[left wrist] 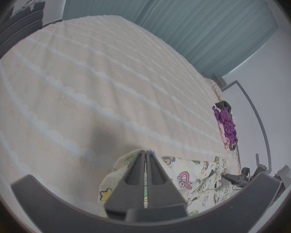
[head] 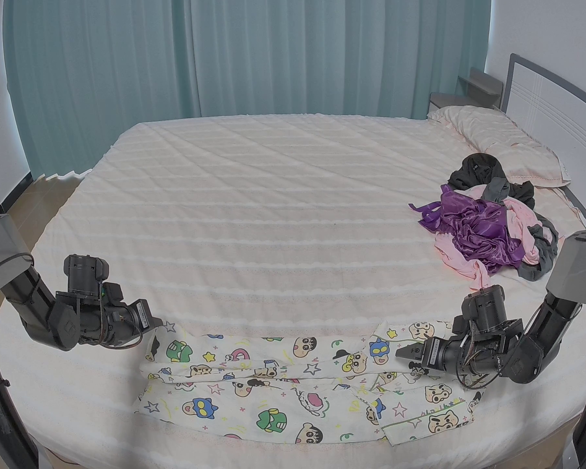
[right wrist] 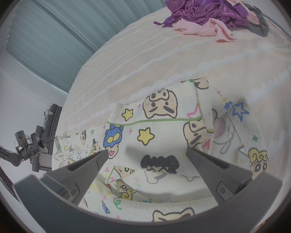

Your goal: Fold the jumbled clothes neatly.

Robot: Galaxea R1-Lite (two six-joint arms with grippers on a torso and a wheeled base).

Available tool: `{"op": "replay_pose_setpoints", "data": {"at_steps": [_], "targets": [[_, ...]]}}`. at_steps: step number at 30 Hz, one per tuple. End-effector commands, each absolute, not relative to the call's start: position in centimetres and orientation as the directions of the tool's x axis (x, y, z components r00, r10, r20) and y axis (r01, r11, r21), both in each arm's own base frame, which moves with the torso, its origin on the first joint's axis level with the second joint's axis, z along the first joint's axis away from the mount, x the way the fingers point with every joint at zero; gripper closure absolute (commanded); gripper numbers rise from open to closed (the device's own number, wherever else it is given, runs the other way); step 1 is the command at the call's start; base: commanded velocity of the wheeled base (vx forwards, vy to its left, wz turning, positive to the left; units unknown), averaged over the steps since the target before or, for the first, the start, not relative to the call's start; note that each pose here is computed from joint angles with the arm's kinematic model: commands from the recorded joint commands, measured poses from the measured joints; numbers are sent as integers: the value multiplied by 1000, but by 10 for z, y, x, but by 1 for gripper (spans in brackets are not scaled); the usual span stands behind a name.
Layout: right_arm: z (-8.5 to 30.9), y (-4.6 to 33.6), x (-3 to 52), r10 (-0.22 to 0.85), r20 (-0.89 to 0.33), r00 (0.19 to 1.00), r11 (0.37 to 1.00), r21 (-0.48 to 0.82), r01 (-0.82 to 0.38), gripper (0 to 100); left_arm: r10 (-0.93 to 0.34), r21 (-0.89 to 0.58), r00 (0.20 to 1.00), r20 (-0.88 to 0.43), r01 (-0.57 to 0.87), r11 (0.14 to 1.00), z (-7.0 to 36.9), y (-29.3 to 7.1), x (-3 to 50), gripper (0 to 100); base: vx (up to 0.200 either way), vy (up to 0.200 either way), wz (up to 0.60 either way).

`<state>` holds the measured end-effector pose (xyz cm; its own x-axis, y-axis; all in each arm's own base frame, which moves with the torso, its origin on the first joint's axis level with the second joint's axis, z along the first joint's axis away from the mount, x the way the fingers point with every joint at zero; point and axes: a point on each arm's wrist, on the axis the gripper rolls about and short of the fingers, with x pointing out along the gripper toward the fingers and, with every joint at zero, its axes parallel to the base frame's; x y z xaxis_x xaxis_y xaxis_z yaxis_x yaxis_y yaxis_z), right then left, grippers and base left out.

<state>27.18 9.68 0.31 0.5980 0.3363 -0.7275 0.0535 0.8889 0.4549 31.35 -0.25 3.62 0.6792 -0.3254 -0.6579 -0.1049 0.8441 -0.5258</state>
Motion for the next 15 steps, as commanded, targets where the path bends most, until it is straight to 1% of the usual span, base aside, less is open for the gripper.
{"op": "replay_pose_setpoints", "data": {"at_steps": [1,7,15], "targets": [[1,97,273,333,-729,597,890,453,57,0,-326,-533,709,-626,-84,842,45,-3,322,100,0,0,0],[0,95,278,328,-727,603,889,454,65,0,-330,-603,759,-561,-102,791,63,-5,343,100,0,0,0],[-1,95,278,329,-727,602,888,456,65,0,-331,-610,786,-522,-73,789,71,-5,358,100,0,0,0]]}}
